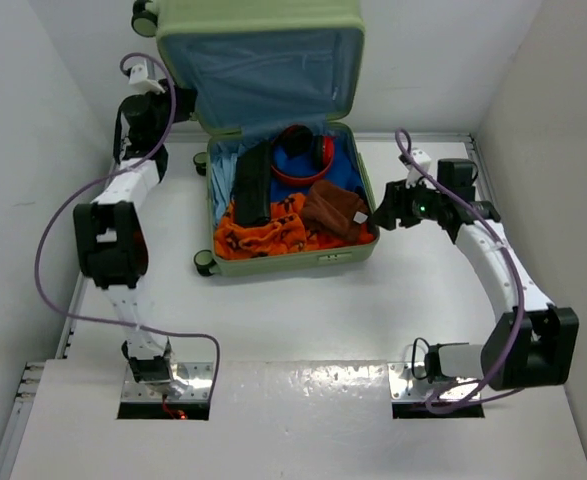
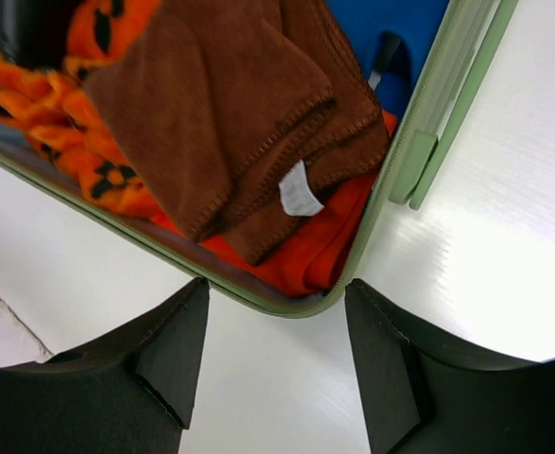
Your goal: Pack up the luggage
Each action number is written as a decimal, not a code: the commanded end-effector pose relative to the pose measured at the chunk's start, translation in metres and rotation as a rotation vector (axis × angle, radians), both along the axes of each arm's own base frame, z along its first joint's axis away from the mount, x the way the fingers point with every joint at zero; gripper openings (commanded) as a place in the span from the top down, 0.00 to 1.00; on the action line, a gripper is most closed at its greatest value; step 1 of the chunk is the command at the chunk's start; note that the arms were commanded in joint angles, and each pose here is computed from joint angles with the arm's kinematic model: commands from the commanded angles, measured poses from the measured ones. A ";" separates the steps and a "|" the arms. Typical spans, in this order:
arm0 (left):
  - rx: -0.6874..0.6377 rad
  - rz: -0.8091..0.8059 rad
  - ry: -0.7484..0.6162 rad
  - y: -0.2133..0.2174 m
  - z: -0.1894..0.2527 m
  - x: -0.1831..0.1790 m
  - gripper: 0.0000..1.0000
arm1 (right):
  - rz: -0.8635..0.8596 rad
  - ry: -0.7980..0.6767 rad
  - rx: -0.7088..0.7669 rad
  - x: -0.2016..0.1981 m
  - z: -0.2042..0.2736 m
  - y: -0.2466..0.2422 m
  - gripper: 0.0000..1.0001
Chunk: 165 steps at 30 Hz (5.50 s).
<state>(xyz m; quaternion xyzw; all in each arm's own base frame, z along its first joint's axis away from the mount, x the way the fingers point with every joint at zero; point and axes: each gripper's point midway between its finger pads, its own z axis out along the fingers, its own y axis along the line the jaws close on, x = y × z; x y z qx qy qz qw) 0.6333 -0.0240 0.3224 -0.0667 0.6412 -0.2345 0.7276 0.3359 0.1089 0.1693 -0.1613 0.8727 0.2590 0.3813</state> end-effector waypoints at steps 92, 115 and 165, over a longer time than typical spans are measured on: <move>-0.249 0.072 0.075 0.077 0.044 -0.060 0.26 | -0.192 0.394 0.455 -0.039 -0.067 0.112 0.46; -0.260 0.140 0.633 0.033 -0.110 -0.329 0.28 | 0.074 -0.152 0.217 -0.065 0.021 0.083 0.43; -0.745 0.115 0.589 0.119 -0.077 -0.104 0.07 | 0.236 -0.201 0.093 -0.028 -0.008 0.095 0.47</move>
